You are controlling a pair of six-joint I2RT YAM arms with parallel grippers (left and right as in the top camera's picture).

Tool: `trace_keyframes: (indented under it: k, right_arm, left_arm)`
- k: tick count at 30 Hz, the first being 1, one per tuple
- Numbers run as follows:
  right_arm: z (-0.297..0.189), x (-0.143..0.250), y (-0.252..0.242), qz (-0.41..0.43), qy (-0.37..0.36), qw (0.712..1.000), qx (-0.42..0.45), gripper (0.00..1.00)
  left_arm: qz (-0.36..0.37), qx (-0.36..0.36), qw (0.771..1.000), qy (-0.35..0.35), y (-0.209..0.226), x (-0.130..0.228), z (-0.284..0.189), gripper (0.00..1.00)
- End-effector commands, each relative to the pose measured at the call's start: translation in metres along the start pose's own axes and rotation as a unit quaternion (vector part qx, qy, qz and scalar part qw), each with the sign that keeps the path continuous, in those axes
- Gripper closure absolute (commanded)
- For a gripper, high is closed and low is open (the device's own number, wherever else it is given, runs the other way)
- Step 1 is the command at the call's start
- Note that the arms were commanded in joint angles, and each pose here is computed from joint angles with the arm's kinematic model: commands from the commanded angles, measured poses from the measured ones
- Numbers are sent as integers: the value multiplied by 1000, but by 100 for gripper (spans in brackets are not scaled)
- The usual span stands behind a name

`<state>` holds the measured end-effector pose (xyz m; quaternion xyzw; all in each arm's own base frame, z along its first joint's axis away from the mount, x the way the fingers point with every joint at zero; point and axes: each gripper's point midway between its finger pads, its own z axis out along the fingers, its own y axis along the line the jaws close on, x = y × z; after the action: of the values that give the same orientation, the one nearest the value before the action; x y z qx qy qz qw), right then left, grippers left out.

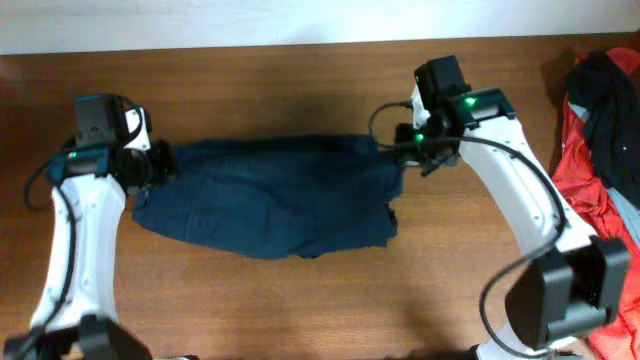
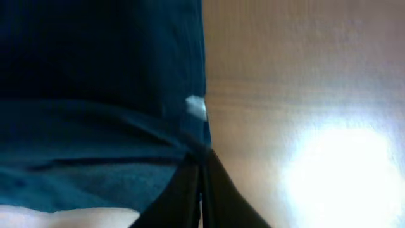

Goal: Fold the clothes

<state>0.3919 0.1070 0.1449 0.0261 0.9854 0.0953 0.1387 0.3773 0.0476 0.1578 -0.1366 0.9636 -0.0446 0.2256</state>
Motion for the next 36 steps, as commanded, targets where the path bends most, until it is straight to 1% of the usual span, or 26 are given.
trace_keyframes:
  k: [1, 4, 6, 8, 10, 11, 12, 13, 14, 15, 16, 18, 20, 22, 25, 26, 28, 30, 32, 34, 36]
  right_arm:
    - [10, -27, -2, -5, -45, 999, 10, 96]
    - [18, -51, 3, -9, -86, 996, 1, 95]
    - [23, -60, 6, -10, -99, 995, -4, 95]
    - [28, -65, 7, -11, -106, 994, -7, 92]
    - [33, -68, 7, -11, -108, 994, -7, 87]
    - [36, -69, 7, -11, -108, 994, -7, 79]
    - [38, -70, 7, -11, -109, 994, -6, 72]
    - [40, -71, 6, -13, -111, 994, -5, 69]
    - [41, -73, 5, -23, -113, 993, -3, 64]
    - [41, -74, 3, -30, -115, 993, 2, 56]
    - [41, -74, 0, -30, -116, 993, 9, 51]
    - [39, -71, -9, -24, -107, 994, 20, 47]
    - [38, -62, -16, -18, -87, 996, 26, 45]
    - [38, -49, -25, -10, -61, 997, 34, 43]
    - [38, -28, -28, -17, -16, 999, 31, 43]
    - [38, -19, -25, -26, 3, 999, 20, 44]
    - [38, -3, -17, -43, 36, 998, -5, 44]
    - [37, 9, -12, -58, 61, 996, -20, 43]
    - [40, 20, -11, -64, 80, 995, -18, 40]
    - [47, 28, -8, -67, 90, 993, -24, 39]
    - [59, 38, -2, -85, 97, 991, -40, 40]
  left_arm:
    - [5, -14, 1000, -20, 8, -18, 15, 99]
    - [6, -11, 999, -40, 7, -32, 27, 99]
    - [7, -10, 999, -46, 8, -37, 34, 97]
    - [7, -10, 999, -47, 8, -39, 41, 93]
    - [7, -11, 999, -48, 9, -41, 47, 86]
    - [8, -11, 999, -51, 9, -43, 50, 76]
    - [8, -11, 998, -53, 9, -45, 53, 64]
    - [8, -11, 998, -57, 9, -47, 55, 49]
    - [8, -14, 998, -61, 11, -49, 57, 41]
    - [8, -20, 998, -64, 13, -51, 56, 36]
    - [6, -32, 997, -66, 18, -52, 56, 35]
    - [7, -47, 997, -65, 24, -51, 52, 31]
    - [9, -51, 997, -56, 26, -48, 48, 27]
    - [6, -54, 997, -46, 29, -43, 42, 27]
    - [3, -62, 998, -27, 34, -32, 31, 26]
    - [0, -64, 998, -19, 37, -27, 28, 21]
    - [-6, -72, 997, -1, 43, -17, 24, 18]
    - [-13, -77, 997, 19, 49, -7, 23, 17]
    - [-22, -81, 996, 38, 56, 2, 21, 17]
    - [-30, -81, 995, 43, 61, 4, 20, 17]
    - [-39, -62, 997, 39, 60, 2, 20, 17]
